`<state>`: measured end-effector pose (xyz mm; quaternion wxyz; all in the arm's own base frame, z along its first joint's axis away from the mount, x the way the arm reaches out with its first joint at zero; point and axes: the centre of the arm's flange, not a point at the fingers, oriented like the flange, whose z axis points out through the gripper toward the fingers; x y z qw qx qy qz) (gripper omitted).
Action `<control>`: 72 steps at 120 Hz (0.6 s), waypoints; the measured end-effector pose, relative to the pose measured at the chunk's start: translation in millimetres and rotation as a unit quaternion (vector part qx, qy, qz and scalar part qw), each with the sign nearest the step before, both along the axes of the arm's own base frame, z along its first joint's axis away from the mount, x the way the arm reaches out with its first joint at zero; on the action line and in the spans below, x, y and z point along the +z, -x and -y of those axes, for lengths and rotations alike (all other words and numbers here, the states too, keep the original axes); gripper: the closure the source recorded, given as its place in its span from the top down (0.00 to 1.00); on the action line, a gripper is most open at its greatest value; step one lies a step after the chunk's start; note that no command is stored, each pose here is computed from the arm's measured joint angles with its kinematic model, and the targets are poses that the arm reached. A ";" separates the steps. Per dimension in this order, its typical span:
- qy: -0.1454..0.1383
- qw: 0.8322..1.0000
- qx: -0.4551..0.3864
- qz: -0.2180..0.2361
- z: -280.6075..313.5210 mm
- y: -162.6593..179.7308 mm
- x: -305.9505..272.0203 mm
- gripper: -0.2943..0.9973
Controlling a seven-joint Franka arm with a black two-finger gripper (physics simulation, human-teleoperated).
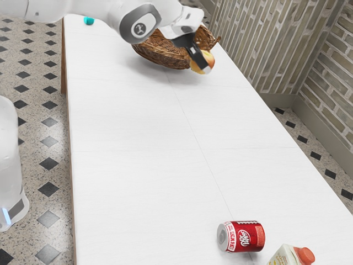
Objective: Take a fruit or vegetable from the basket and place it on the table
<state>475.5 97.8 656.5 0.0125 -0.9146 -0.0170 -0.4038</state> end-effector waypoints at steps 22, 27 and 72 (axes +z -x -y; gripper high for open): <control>0.024 0.998 -0.034 -0.043 89.6 -21.2 -29.0 0.41; 0.031 0.997 -0.043 -0.051 109.0 -23.2 -34.6 0.48; 0.177 0.979 0.070 -0.068 66.4 -69.7 -33.3 0.75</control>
